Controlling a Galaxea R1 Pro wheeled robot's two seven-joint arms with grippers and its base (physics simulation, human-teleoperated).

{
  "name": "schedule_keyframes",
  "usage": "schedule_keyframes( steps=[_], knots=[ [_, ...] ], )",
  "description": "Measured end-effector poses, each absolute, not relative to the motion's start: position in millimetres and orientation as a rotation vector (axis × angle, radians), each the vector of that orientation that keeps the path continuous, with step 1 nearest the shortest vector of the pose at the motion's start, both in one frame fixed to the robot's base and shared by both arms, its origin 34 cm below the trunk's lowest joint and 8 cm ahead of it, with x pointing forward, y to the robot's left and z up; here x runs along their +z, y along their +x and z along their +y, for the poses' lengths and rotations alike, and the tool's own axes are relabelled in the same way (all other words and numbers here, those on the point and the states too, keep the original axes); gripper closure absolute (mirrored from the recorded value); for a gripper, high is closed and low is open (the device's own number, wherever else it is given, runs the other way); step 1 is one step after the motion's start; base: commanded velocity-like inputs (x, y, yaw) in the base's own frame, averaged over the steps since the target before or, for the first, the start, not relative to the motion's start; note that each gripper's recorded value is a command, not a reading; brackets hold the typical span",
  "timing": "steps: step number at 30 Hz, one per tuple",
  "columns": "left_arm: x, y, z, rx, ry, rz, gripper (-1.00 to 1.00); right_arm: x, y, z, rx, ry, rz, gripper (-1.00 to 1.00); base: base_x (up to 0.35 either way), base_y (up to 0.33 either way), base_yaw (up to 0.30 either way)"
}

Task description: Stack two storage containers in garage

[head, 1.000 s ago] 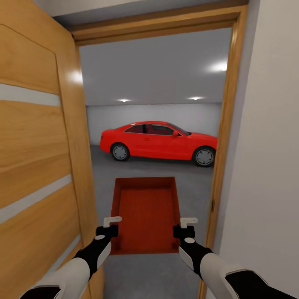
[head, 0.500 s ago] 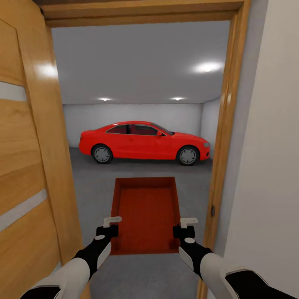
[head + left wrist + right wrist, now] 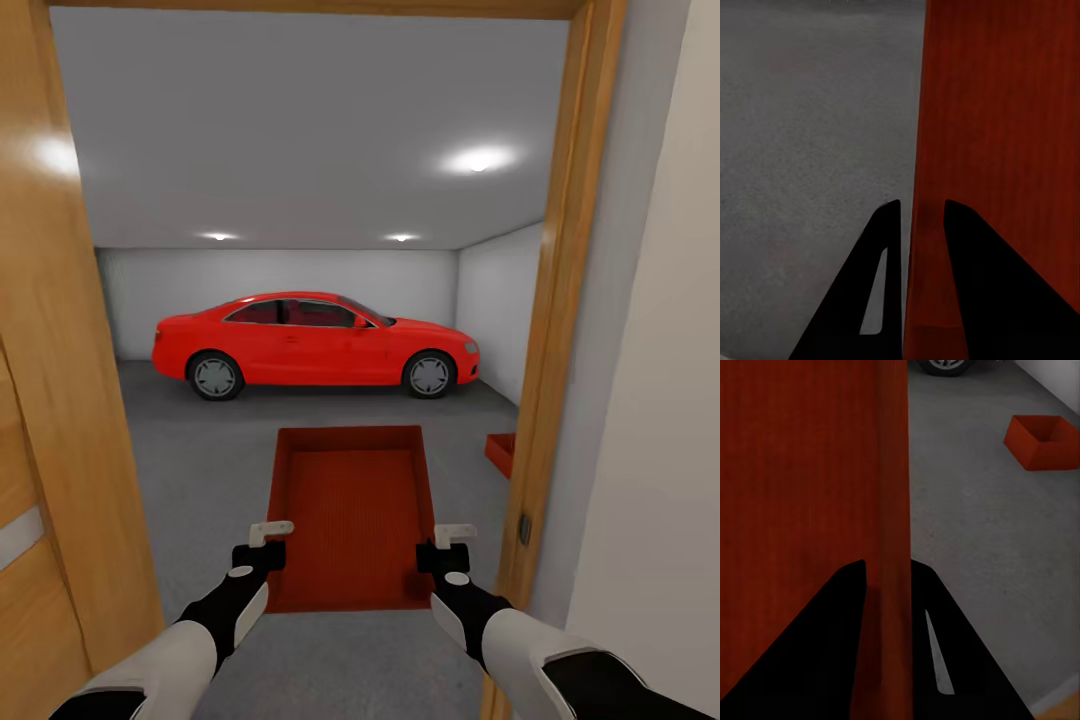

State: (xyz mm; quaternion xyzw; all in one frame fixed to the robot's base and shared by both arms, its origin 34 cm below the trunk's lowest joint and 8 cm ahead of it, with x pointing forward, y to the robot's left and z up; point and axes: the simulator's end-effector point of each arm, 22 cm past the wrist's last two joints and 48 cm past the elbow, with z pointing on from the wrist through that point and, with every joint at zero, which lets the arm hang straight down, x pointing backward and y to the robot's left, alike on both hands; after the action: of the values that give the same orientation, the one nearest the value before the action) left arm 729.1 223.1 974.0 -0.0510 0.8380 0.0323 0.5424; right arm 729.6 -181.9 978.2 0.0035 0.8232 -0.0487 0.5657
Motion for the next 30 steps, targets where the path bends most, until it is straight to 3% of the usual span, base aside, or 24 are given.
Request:
schedule_keyframes(
  steps=[16, 24, 30],
  knots=[
    [973.8, 729.1, 222.6, 0.077, -0.122, 1.99, 1.0, 978.1, 729.9, -182.3, -0.115, 0.006, 1.937, 1.0, 0.006, 0.004, 0.003],
    [974.0, 729.4, 223.8, 0.077, -0.12, 1.99, 1.0, 977.9, 729.5, -181.2, -0.114, 0.009, 1.937, 1.0, 0.002, 0.0, 0.167],
    [974.0, 728.6, 222.3, 0.078, -0.122, 1.991, 1.0, 978.1, 729.4, -182.6, -0.115, 0.007, 1.937, 1.0, 0.189, 0.0, 0.012]
  ],
)
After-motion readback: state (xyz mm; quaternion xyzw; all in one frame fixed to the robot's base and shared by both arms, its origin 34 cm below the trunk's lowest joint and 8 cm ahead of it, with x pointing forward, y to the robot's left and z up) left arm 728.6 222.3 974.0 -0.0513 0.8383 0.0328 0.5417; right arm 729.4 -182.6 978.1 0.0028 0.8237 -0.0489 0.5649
